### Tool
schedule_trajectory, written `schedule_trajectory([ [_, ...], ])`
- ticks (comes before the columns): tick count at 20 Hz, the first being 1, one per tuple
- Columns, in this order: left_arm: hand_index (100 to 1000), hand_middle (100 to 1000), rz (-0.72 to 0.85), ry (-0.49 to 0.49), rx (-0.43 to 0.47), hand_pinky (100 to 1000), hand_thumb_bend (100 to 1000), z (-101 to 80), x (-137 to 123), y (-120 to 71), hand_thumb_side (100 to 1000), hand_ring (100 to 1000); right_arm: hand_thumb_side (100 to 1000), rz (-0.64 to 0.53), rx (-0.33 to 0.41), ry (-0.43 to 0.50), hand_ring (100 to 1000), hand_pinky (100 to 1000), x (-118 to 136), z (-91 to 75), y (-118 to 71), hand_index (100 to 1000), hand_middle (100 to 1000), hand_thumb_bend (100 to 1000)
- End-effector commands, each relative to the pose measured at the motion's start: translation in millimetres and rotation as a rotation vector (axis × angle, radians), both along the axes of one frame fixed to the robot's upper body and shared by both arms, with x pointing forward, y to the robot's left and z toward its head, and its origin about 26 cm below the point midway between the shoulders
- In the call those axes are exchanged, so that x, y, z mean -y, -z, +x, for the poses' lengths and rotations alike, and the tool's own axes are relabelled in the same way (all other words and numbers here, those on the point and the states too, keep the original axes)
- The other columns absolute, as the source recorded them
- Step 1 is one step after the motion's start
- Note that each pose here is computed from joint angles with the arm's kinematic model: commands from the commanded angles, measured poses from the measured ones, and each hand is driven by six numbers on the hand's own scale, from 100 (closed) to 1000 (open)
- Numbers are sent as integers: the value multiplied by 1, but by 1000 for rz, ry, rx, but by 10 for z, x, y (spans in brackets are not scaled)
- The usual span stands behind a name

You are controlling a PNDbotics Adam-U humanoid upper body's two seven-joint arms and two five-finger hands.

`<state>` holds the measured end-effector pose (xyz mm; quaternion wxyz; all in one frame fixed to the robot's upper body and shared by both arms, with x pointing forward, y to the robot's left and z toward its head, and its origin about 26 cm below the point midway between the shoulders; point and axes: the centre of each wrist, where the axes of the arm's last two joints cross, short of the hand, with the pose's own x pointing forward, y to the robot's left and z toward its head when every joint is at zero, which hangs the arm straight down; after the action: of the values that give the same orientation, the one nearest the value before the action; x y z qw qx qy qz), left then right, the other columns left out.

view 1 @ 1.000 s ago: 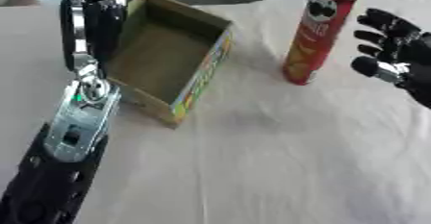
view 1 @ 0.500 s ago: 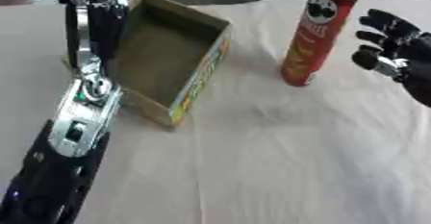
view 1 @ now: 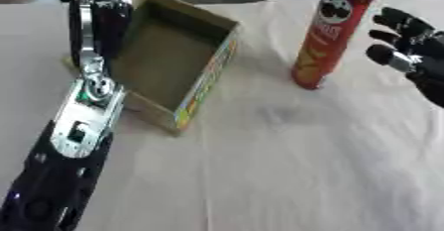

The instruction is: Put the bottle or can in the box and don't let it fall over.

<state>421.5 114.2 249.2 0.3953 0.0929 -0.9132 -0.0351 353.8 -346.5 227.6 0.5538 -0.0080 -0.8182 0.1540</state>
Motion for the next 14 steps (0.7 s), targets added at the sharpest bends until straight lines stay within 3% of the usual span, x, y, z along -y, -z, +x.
schedule_trajectory([
  [1, 611, 854, -12, -11, 34, 601, 389, 8, 10, -117, 818, 1000, 298, -25, 35, 21, 1000, 1000, 88, 7, -145, 1000, 1000, 679],
  [9, 620, 861, -6, -31, 36, 616, 379, 77, 13, -131, 843, 1000, 304, -9, 29, 19, 1000, 1000, 136, 110, -152, 1000, 1000, 657],
  [14, 652, 884, 1, -21, 40, 642, 337, 99, 15, -140, 942, 1000, 315, -10, 34, 23, 1000, 1000, 179, 140, -163, 1000, 1000, 656],
])
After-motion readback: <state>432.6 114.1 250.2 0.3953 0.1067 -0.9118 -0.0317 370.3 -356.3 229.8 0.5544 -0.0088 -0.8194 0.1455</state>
